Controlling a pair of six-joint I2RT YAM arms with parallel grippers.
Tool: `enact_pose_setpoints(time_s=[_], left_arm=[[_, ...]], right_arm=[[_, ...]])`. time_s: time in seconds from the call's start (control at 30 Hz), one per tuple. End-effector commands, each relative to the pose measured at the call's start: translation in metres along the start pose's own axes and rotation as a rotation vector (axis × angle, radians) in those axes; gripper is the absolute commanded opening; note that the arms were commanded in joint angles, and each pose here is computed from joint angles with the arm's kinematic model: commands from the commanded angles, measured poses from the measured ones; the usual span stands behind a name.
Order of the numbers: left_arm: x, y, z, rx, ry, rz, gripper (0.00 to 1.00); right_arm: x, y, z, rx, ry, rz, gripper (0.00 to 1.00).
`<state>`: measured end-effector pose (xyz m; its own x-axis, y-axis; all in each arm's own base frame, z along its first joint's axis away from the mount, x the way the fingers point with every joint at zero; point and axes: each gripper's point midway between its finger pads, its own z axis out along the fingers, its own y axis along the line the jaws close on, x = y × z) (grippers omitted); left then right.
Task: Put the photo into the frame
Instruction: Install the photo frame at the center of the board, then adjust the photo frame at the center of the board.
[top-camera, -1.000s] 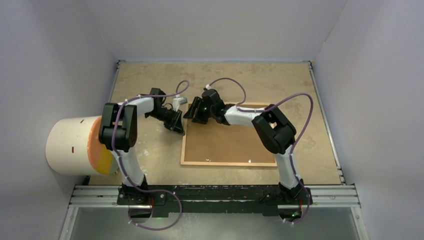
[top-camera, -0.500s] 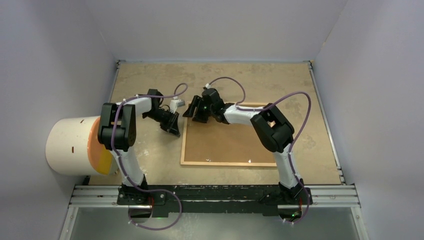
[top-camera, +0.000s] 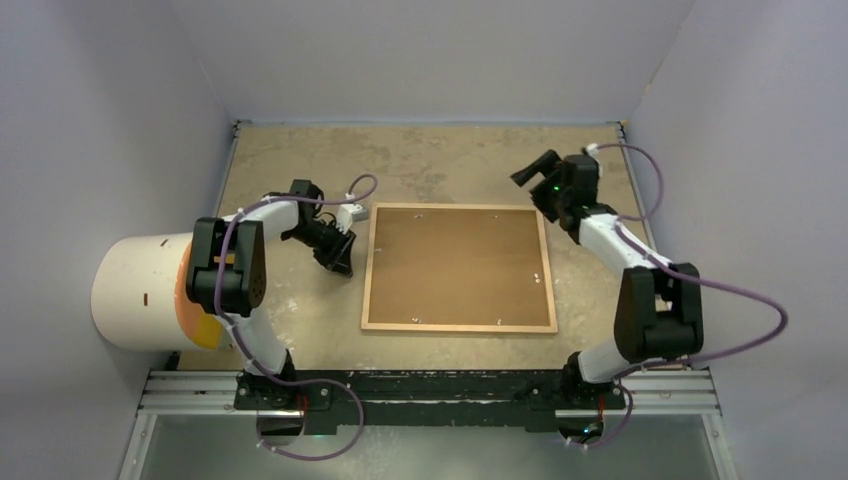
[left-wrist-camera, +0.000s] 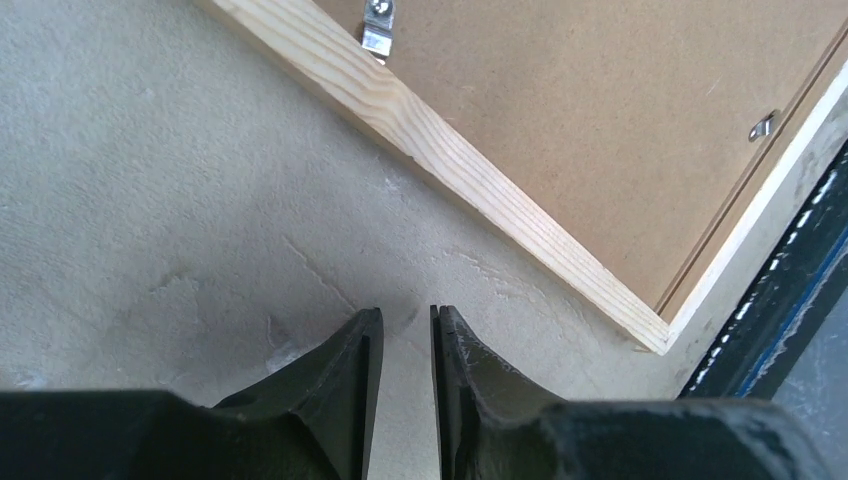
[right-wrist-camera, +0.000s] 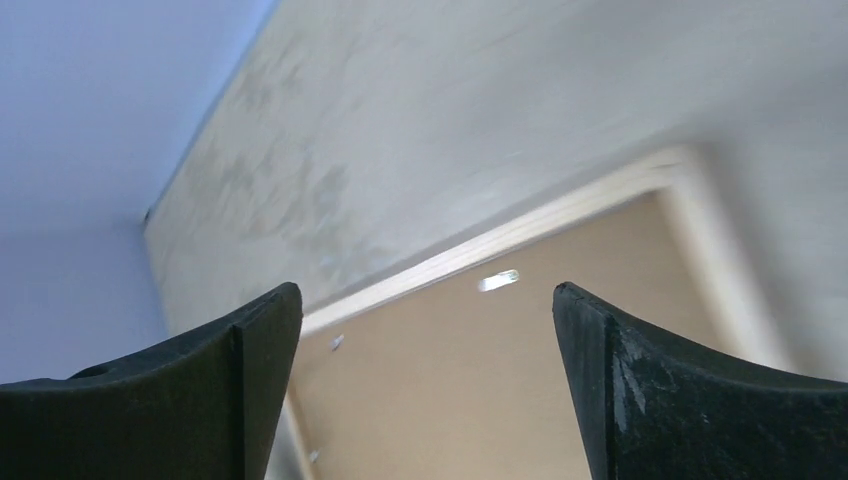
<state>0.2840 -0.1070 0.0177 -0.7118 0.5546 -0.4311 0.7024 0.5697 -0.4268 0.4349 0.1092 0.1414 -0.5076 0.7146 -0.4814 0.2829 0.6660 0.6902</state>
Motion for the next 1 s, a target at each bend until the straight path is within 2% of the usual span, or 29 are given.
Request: enact_pose_setpoints(time_s=[0.0, 0.1, 0.27, 0.43, 0.6, 0.77, 0.83, 0.93, 0.97], left_arm=[[0.027, 0.005, 0.007, -0.068, 0.123, 0.101, 0.29], [0.033, -0.006, 0.014, -0.066, 0.173, 0.144, 0.29], [0.04, -0.022, 0.025, -0.054, 0.233, 0.189, 0.29], [0.045, -0.039, 0.031, -0.016, 0.288, 0.212, 0.29], [0.041, -0.067, 0.041, 0.033, 0.322, 0.271, 0.3], [0.026, -0.094, 0.043, 0.077, 0.322, 0.32, 0.4], [0.02, -0.1, 0.04, 0.093, 0.317, 0.331, 0.45], [0.014, -0.105, 0.031, 0.103, 0.318, 0.354, 0.5], [0.01, -0.105, 0.025, 0.095, 0.31, 0.368, 0.5]], right_arm=[[-0.014, -0.098, -0.025, 0.267, -0.089, 0.027, 0.99], [-0.021, -0.133, -0.032, 0.344, -0.136, 0.059, 0.99], [-0.01, -0.136, -0.004, 0.3, -0.046, 0.06, 0.99], [0.014, -0.094, 0.04, 0.147, 0.102, 0.043, 0.98], [0.058, -0.023, 0.084, -0.023, 0.303, -0.01, 0.97], [0.086, 0.057, 0.119, -0.146, 0.38, -0.125, 0.97], [0.084, 0.081, 0.131, -0.161, 0.362, -0.174, 0.98], [0.063, 0.094, 0.14, -0.125, 0.297, -0.246, 0.99], [0.043, 0.095, 0.142, -0.086, 0.223, -0.297, 0.99]])
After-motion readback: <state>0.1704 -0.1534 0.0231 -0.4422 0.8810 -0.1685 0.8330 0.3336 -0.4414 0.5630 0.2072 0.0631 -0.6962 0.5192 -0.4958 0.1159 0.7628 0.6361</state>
